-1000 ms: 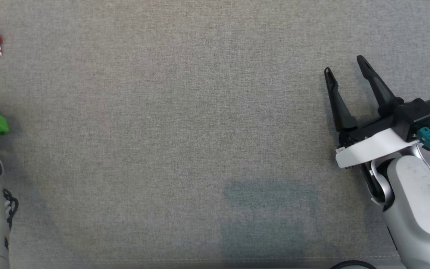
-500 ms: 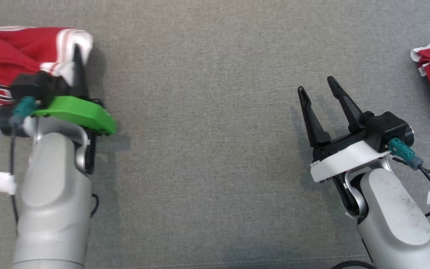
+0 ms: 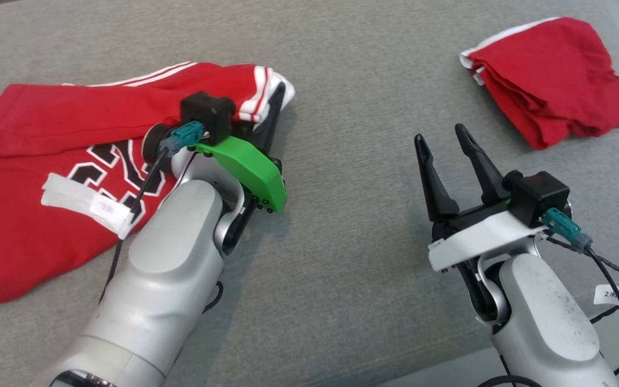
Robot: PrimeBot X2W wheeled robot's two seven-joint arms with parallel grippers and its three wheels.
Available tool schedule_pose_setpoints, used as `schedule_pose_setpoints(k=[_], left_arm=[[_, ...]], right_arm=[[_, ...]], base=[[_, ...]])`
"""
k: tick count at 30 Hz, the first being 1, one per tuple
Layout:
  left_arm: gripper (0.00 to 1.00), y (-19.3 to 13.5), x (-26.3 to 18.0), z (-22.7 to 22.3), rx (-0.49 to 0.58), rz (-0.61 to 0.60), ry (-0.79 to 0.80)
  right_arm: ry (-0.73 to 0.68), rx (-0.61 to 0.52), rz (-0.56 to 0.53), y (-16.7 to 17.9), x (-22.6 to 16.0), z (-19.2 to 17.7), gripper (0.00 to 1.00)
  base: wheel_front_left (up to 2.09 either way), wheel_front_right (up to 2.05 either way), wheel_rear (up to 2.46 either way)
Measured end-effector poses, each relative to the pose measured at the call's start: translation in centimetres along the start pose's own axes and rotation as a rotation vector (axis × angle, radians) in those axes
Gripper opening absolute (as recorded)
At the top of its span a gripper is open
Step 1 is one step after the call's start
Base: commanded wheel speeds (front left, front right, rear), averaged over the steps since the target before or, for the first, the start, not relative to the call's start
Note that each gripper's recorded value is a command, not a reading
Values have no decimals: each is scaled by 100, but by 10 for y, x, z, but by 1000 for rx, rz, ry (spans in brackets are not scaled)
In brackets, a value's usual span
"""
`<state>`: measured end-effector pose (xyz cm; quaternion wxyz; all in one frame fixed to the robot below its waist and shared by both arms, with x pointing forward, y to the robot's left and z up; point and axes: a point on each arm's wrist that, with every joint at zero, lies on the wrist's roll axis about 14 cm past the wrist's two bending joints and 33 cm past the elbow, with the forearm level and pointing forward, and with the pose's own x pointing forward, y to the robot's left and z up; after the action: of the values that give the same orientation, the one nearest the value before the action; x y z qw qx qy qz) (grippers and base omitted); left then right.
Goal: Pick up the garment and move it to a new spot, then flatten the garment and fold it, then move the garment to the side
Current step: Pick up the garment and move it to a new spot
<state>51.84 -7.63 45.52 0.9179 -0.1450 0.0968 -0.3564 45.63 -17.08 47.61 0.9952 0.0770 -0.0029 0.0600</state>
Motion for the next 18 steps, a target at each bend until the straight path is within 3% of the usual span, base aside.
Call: schedule_pose_setpoints(k=[7,14,15,16,18], left_arm=[[0,-59,44,3,-7,-171,16],[0,-73,82,15,49,-183,4],[32,-72,87,18,75,-176,1],[100,-73,91,20,104,-179,-1],[100,-73,97,22,108,-179,-4]], right_arm=[[-5,-8,-113,-32,-29,11,100],[-11,-7,-189,-53,-51,20,100],[-11,-5,-199,-56,-53,20,100],[-11,-5,-208,-59,-56,21,100],[-12,-5,-224,-63,-59,22,100]], base=[[0,0,0],[0,0,0],[0,0,0],[0,0,0],[0,0,0]])
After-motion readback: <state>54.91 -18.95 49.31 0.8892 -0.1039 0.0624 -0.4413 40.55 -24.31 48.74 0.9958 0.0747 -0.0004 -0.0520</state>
